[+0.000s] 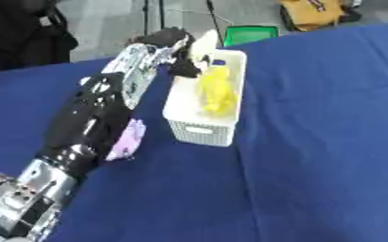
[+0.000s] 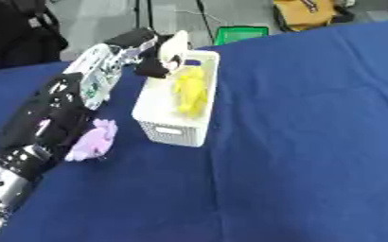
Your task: Pick up objects on the table and place them in the box.
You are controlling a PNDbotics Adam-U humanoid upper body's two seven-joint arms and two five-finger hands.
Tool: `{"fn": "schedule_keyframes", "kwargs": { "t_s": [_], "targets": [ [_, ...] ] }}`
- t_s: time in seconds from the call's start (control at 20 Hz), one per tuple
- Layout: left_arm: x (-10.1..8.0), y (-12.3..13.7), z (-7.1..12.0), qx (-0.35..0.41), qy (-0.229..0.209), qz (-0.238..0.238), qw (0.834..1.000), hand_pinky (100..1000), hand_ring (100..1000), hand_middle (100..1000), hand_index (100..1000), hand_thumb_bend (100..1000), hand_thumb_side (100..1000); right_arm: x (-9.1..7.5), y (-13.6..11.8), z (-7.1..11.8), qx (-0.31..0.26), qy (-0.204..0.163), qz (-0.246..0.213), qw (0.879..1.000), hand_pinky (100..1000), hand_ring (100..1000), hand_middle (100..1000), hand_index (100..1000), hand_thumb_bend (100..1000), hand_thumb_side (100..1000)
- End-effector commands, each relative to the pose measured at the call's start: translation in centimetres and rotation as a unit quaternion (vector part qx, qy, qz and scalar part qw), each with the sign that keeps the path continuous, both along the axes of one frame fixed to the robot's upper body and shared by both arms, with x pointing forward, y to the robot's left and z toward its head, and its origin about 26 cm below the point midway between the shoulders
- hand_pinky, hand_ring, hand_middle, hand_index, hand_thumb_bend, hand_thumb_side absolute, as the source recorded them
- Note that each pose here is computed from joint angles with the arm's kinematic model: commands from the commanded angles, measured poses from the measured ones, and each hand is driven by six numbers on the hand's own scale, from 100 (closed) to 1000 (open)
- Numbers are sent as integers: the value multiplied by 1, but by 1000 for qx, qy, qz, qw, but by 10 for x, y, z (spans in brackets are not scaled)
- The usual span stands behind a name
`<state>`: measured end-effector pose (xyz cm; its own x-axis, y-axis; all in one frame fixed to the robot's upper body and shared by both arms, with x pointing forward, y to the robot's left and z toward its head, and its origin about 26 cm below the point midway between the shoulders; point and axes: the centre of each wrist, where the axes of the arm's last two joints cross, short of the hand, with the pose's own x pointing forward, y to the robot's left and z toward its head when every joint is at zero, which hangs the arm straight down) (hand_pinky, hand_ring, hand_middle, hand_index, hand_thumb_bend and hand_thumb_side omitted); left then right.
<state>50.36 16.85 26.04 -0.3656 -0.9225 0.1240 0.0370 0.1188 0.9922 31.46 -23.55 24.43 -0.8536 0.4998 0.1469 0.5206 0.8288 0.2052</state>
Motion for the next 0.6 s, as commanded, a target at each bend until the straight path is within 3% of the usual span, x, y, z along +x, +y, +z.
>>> {"fn": "schedule_keyframes", "kwargs": {
  "t_s": [0.05,0.25,0.4,0.45,0.6],
  "targets": [
    [0,3,14,-5,0,-10,1000,531,650,706,901,296,751,-3,2,8,0,-16,7,1000,821,841,667,753,100,864],
    [1,4,12,-6,10,-15,1000,592,735,857,994,342,779,-3,2,8,0,-18,7,1000,821,841,666,752,100,863],
    [1,5,11,-9,12,-17,1000,599,742,869,1000,350,783,-3,2,8,0,-18,7,1000,821,841,666,752,100,863],
    [1,5,10,-9,12,-17,1000,659,798,950,1000,380,810,-3,2,8,0,-18,7,1000,821,841,666,752,100,862],
    [2,6,10,-10,10,-12,1000,689,823,979,1000,388,808,-3,2,9,-1,-18,8,1000,821,841,666,752,100,863]
  ]
}}
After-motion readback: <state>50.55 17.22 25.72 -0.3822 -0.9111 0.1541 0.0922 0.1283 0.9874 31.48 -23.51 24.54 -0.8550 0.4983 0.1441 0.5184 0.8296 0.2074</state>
